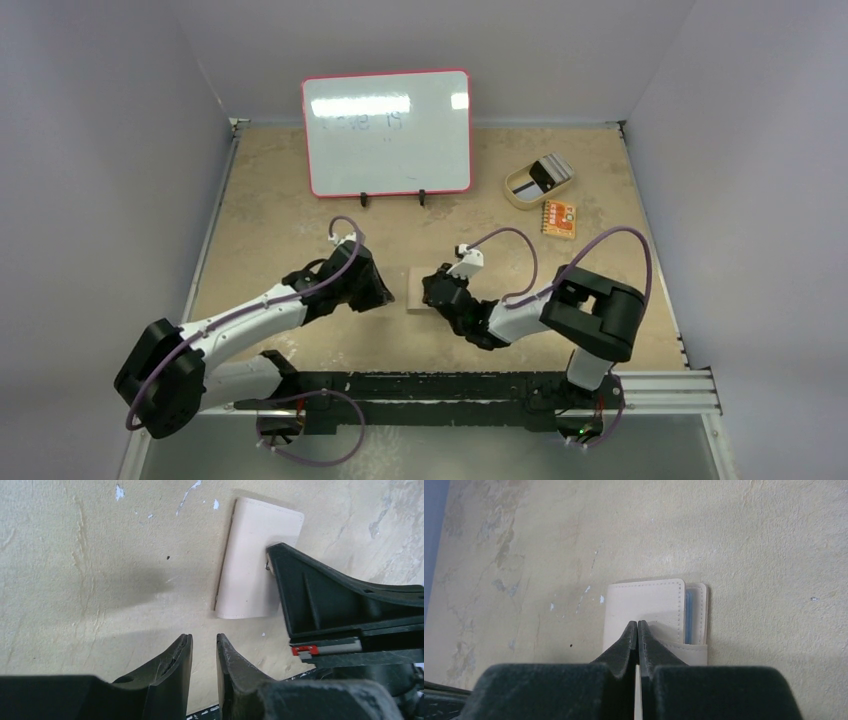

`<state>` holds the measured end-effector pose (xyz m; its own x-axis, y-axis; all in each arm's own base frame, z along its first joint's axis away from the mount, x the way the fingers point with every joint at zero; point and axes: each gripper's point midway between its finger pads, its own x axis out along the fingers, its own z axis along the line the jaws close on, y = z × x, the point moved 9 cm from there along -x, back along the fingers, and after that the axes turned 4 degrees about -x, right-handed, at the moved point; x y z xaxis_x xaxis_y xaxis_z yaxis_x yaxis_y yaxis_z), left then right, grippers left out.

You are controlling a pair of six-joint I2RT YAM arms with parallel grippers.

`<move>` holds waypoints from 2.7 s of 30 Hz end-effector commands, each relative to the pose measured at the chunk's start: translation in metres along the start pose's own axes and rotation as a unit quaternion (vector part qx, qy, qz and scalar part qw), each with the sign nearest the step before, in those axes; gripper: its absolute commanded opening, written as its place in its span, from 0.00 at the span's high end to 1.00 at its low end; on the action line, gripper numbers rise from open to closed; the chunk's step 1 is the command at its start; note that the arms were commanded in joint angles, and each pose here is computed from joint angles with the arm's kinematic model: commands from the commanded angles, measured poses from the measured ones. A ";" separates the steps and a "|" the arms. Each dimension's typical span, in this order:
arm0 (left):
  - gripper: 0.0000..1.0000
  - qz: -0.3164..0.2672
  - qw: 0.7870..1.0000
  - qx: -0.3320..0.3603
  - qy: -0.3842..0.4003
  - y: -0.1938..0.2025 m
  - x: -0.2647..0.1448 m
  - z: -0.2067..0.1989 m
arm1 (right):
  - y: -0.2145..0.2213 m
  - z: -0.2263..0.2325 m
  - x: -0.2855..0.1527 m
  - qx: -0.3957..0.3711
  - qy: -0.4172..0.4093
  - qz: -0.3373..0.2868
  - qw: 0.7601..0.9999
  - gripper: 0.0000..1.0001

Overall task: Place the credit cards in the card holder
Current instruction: Close the card holder at the center of the board, then move the card holder to the center of the board.

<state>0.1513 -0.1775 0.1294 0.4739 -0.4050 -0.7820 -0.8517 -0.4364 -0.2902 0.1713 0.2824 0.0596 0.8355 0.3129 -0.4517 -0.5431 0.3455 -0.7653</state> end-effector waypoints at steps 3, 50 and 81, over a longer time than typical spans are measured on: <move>0.75 -0.036 0.999 0.028 0.023 -0.016 -0.023 -0.016 | 0.079 -0.087 -0.034 -0.176 0.131 0.141 0.965 1.00; 0.70 0.021 0.993 0.014 0.118 -0.014 0.011 -0.018 | -0.072 0.002 -0.063 -0.108 0.006 0.174 0.979 0.58; 0.78 0.038 0.990 -0.021 0.137 0.002 0.042 -0.016 | -0.071 -0.018 0.006 -0.203 0.088 0.180 0.959 0.77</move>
<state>0.1685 -0.2016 0.0913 0.4060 -0.5972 -0.6918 -0.9002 -0.3917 -0.1902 0.1981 0.2489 0.1004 0.5768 0.2589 -0.7748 -0.7927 -0.0516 -0.6074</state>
